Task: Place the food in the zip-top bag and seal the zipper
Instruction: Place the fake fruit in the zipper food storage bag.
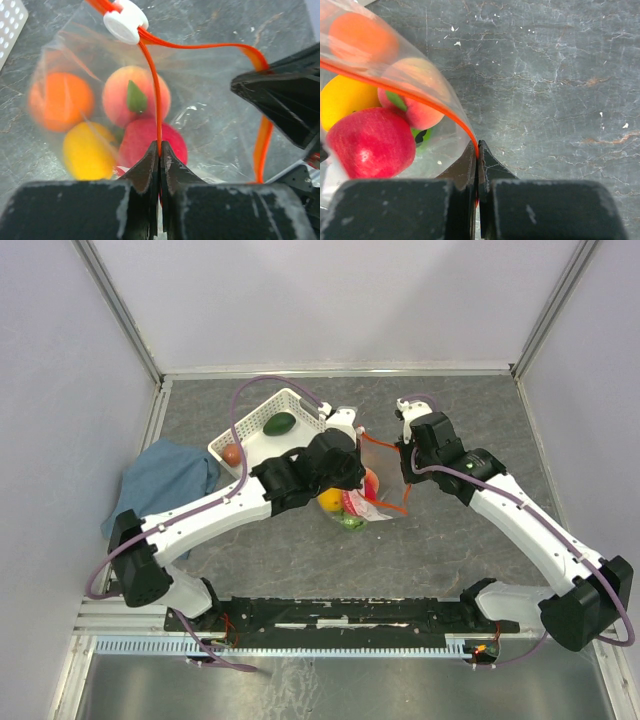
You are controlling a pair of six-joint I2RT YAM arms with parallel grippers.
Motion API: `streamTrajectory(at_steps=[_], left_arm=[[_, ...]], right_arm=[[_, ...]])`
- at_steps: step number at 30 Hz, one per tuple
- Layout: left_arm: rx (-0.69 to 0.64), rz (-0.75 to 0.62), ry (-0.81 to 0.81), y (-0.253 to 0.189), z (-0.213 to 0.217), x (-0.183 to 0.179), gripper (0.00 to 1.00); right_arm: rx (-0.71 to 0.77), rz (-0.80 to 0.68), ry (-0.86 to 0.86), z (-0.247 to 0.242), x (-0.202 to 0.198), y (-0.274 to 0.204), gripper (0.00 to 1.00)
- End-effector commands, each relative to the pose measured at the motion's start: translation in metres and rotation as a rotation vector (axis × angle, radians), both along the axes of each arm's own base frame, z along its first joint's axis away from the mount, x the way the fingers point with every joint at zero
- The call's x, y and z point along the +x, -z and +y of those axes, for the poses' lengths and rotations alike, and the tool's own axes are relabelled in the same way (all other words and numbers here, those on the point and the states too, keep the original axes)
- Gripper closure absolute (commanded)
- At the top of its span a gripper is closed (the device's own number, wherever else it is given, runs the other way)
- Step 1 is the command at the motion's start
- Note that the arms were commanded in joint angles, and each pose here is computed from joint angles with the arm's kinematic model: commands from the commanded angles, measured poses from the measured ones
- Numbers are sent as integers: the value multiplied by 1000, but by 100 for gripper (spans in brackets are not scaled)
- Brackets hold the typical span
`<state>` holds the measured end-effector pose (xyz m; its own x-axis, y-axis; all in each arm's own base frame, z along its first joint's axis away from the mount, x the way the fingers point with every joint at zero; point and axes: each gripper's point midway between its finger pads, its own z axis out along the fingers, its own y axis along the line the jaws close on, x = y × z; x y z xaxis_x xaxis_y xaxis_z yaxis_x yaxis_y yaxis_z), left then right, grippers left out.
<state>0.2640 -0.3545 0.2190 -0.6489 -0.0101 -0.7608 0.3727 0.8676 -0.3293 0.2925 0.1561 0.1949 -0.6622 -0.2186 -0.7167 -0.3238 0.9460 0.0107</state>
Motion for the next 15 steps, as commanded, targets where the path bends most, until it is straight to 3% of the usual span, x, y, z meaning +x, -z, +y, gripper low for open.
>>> streamTrajectory(at_steps=[1, 10, 15], left_arm=[[13, -31, -10, -14, 7, 11, 97], [-132, -96, 32, -69, 14, -3, 96], [-55, -82, -68, -39, 40, 11, 94]], right_arm=[[43, -64, -31, 11, 11, -27, 98], [15, -169, -9, -4, 11, -73, 99], [8, -214, 4, -12, 9, -93, 99]])
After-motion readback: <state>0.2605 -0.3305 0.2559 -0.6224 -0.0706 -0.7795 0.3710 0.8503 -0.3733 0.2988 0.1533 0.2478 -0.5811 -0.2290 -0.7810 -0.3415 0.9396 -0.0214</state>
